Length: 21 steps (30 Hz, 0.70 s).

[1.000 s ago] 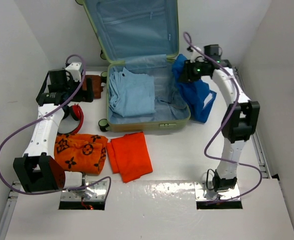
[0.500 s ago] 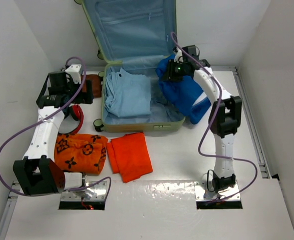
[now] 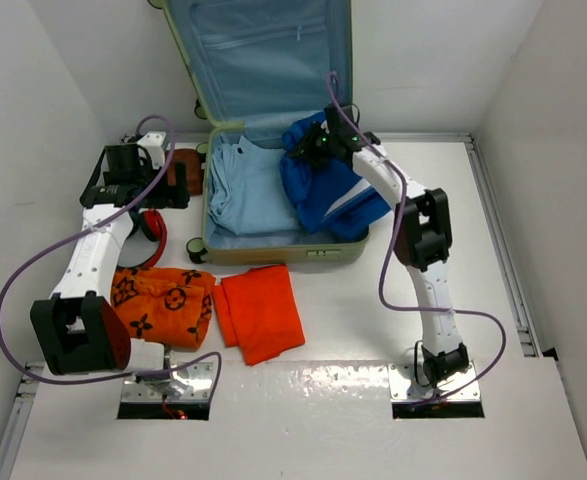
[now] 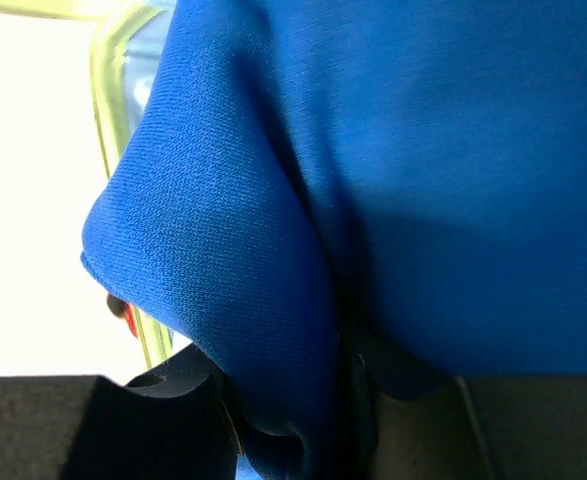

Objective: Pack the luggage

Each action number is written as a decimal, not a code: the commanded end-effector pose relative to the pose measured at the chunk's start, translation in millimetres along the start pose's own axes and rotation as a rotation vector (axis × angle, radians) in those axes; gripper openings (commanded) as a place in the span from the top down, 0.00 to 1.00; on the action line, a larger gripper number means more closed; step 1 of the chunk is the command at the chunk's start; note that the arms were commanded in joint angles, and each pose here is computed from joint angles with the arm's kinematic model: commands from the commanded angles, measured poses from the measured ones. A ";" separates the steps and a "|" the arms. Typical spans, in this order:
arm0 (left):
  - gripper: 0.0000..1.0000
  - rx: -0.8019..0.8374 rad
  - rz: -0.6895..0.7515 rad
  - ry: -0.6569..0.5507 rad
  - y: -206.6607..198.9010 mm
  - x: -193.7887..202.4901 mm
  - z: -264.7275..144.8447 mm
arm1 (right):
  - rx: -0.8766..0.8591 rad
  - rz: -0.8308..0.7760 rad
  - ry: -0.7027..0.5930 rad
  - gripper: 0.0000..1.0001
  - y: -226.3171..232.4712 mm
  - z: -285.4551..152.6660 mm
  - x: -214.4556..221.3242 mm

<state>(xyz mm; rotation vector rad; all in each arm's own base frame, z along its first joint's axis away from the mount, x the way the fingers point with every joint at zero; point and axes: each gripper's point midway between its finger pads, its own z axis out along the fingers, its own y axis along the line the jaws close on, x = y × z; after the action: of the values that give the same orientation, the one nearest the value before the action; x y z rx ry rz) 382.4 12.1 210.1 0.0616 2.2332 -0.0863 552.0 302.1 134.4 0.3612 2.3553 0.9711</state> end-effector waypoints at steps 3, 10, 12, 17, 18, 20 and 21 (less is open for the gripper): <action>0.00 -0.003 -0.007 -0.025 -1.7 -9.0 5.8 | -0.019 0.284 -0.079 1.00 29.7 26.2 0.7; 0.00 -0.014 -0.007 -0.024 0.6 -10.7 7.3 | 0.058 0.374 -0.197 1.00 -0.4 48.7 -16.0; 0.00 -0.013 -0.016 -0.024 0.2 -10.7 7.3 | 0.046 0.444 -0.220 1.00 -1.6 51.6 -21.1; 0.00 -0.004 -0.025 -0.025 -1.8 -10.8 7.4 | -0.023 0.523 -0.277 0.97 20.7 52.2 -38.3; 0.00 -0.004 -0.034 -0.025 -2.2 -10.8 7.4 | -0.050 0.525 -0.286 0.97 30.3 50.8 -43.0; 0.00 -0.004 -0.033 -0.034 -2.1 -14.8 6.1 | -0.079 0.525 -0.342 0.96 39.5 46.6 -57.5; 0.00 -0.004 -0.033 -0.034 -2.1 -14.8 6.1 | -0.079 0.519 -0.371 0.94 40.3 46.5 -61.9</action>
<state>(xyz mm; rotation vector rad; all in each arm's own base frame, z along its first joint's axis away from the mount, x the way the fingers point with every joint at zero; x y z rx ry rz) 385.8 13.3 201.1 0.0228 2.2569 -0.0915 593.8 322.5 90.0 1.0451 2.1914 0.9662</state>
